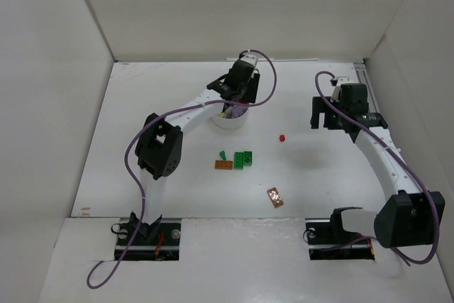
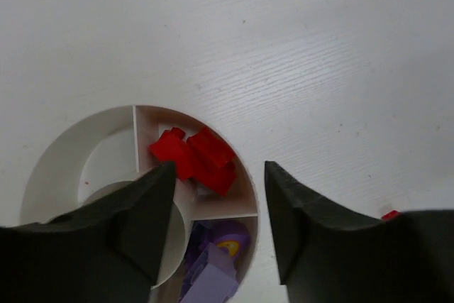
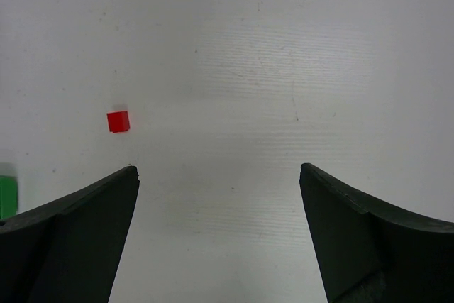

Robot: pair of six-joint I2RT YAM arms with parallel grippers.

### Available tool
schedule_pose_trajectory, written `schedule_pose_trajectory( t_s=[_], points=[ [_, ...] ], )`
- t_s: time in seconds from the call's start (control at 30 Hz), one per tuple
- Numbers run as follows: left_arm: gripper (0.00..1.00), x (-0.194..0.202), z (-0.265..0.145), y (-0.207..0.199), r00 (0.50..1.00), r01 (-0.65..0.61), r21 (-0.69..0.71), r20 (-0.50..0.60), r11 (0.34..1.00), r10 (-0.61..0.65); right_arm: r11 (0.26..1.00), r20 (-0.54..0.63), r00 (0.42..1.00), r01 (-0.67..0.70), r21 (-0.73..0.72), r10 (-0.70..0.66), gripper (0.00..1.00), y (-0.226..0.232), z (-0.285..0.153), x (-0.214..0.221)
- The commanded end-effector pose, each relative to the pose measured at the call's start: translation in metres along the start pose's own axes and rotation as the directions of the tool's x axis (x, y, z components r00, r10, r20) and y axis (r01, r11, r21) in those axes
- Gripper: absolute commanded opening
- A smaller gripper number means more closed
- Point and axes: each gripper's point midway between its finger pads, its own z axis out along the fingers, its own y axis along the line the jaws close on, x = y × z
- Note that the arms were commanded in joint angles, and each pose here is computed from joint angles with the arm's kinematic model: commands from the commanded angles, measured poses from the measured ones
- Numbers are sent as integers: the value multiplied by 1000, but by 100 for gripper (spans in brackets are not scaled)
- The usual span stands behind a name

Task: Sort the legos into containers by color

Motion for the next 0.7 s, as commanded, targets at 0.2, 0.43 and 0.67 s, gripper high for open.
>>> schedule_pose_trajectory(
  t_s=[0.2,0.43,0.67],
  points=[
    [100,-75,-83,-13,975,62,141,205,988,-90,976,49,993,117,-184,-110,100,56,30,-19],
    [100,-75,-160,-1,945,139,199,266,970,-190,964,-50,975,205,-172,-216,97,105,76,8],
    [100,-10,-208,46,911,296,112,264,949,-316,972,-132,969,188,-142,-207,75,119,120,36]
  ],
)
